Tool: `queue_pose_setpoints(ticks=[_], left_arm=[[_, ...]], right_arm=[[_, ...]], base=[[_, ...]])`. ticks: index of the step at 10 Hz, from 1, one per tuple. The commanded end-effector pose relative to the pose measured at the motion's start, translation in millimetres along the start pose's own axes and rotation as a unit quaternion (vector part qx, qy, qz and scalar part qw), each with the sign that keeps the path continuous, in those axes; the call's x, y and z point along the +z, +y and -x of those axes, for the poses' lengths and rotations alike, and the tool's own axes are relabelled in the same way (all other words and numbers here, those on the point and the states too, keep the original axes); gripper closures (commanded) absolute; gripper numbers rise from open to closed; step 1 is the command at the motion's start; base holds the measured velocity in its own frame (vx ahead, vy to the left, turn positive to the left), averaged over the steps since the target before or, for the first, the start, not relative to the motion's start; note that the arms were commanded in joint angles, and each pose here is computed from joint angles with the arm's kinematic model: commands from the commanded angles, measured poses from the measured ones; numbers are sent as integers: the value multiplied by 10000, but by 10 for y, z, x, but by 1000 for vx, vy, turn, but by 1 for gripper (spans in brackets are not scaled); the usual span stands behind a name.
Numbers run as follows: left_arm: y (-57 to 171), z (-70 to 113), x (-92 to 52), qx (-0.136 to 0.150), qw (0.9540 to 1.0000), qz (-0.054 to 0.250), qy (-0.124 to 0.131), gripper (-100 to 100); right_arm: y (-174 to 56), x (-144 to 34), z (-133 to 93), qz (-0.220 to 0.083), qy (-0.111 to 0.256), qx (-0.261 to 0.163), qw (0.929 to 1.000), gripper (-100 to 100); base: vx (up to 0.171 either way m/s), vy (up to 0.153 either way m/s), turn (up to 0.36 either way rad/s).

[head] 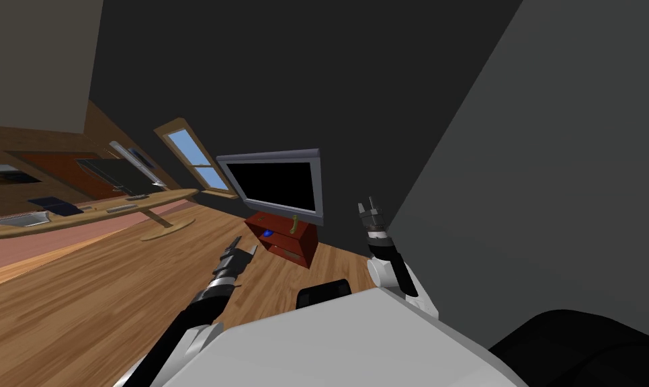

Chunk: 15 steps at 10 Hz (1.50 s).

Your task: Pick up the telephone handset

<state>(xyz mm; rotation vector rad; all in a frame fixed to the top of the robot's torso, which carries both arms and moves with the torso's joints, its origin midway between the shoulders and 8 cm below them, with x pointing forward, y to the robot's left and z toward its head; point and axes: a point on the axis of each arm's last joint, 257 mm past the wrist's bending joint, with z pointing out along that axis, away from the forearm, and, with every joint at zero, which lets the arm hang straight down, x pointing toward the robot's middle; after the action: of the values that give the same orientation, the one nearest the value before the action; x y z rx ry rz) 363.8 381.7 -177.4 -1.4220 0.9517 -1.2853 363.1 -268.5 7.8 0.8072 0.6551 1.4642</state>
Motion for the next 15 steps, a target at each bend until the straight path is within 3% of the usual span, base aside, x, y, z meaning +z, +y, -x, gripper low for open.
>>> queue_pose_setpoints(ticks=[1, 2, 3, 4, 5, 6, 7, 8, 9, 10, 11, 12, 13, 14, 15], left_arm=[[105, 123, -5, -109, 9997, 193, -107, -100], [279, 267, -12, -330, 9980, 455, -285, -100], [296, 274, -14, -333, 9978, 488, -300, -100], [450, 404, -22, -572, 9948, 701, -471, -100], [486, 419, -29, -572, 9941, 771, -504, -100], [642, 540, -40, -823, 9894, 976, -685, -100], [675, 553, -49, -824, 9886, 1040, -716, -100], [823, 661, -58, -1084, 9825, 1221, -894, -100], [862, 674, -71, -1085, 9812, 1294, -931, -100], [995, 763, -74, -1353, 9742, 1437, -1096, -100], [1044, 779, -94, -1354, 9722, 1531, -1145, -100], [1186, 854, -99, -1627, 9632, 1684, -1318, -100], [1220, 864, -116, -1627, 9615, 1751, -1353, -100], [1358, 920, -116, -1903, 9513, 1889, -1519, -100], [1390, 929, -134, -1902, 9495, 1952, -1553, -100]], right_arm=[[0, 0, 0, 0, 0, 0, 10000, 0], [0, 0, 0, 0, 0, 0, 10000, 0], [0, 0, 0, 0, 0, 0, 10000, 0], [0, 0, 0, 0, 0, 0, 10000, 0], [0, 0, 0, 0, 0, 0, 10000, 0], [0, 0, 0, 0, 0, 0, 10000, 0], [0, 0, 0, 0, 0, 0, 10000, 0], [0, 0, 0, 0, 0, 0, 10000, 0], [0, 0, 0, 0, 0, 0, 10000, 0], [0, 0, 0, 0, 0, 0, 10000, 0], [0, 0, 0, 0, 0, 0, 10000, 0], [0, 0, 0, 0, 0, 0, 10000, 0], [0, 0, 0, 0, 0, 0, 10000, 0], [0, 0, 0, 0, 0, 0, 10000, 0], [0, 0, 0, 0, 0, 0, 10000, 0]], base=[[-37, -24, 6], [-42, -30, 2], [-39, -28, 3], [-49, -36, -7], [-42, -32, -3], [-41, -28, -13], [-31, -21, -4], [-32, -19, -20], [-26, -15, -10], [-20, -14, -21], [-14, -9, -19], [-10, -3, -36], [-9, -1, -17], [-5, 4, -34], [-1, 6, -25]])
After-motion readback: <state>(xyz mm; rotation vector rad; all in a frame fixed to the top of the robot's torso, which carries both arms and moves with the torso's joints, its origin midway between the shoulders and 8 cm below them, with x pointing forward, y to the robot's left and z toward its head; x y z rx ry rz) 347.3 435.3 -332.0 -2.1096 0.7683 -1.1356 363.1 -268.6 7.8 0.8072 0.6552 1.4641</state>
